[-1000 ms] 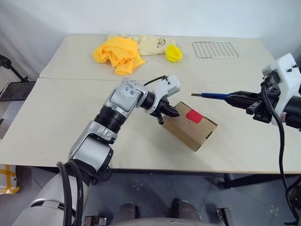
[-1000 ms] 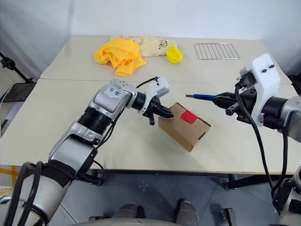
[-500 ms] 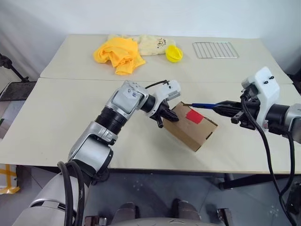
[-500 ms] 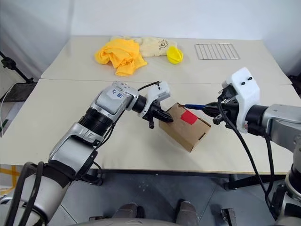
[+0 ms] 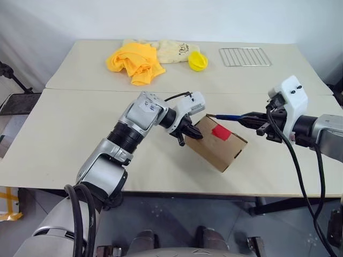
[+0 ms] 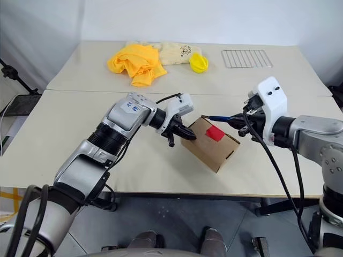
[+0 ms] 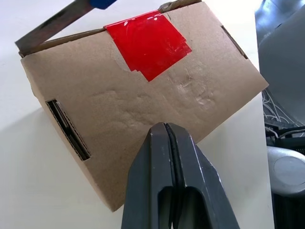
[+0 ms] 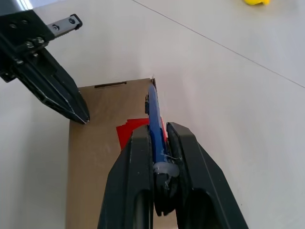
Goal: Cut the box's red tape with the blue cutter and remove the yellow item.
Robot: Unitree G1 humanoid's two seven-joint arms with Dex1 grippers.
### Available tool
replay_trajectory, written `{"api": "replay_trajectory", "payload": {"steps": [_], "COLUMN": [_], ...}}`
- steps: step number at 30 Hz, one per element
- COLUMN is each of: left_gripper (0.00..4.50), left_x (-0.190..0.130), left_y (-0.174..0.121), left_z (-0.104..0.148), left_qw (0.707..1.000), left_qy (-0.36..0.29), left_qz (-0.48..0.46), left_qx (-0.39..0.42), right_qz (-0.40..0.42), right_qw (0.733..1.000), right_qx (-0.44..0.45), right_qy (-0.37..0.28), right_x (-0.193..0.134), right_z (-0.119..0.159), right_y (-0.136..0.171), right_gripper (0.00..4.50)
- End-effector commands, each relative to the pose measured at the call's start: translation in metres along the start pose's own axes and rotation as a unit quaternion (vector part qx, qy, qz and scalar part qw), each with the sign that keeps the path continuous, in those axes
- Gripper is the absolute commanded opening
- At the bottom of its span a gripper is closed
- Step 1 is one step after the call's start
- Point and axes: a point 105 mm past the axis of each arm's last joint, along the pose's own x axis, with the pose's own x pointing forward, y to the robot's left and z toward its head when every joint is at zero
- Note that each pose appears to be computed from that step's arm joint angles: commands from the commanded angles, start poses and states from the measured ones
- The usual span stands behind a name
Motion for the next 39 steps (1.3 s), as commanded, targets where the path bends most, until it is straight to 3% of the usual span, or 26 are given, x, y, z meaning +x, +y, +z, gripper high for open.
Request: {"api": "replay_trajectory", "payload": {"steps": [1,12,23,39], "left_gripper": [0.00,0.00,0.00,0.00], "left_x": [0.001,0.000,-0.002,-0.002], "left_y": [0.000,0.001,0.003,0.004], "left_z": [-0.007,-0.006,-0.006,-0.005], "left_qw": [1.000,1.000,1.000,1.000], "left_qy": [0.016,0.012,0.012,0.010], "left_qz": [0.002,0.006,0.012,0.015], "left_qx": [-0.001,-0.005,-0.009,-0.010], "right_qz": [-0.015,-0.007,-0.006,-0.002], "right_qw": [1.000,1.000,0.999,1.000], "right_qx": [-0.022,-0.026,-0.032,-0.028], "right_qy": [-0.017,0.003,-0.031,0.002], "right_x": [-0.006,-0.008,-0.012,-0.008], "right_z": [0.011,0.004,0.019,-0.001], "right_y": [-0.004,-0.004,-0.004,-0.007], "right_gripper": [0.16,0.16,0.16,0.16]}}
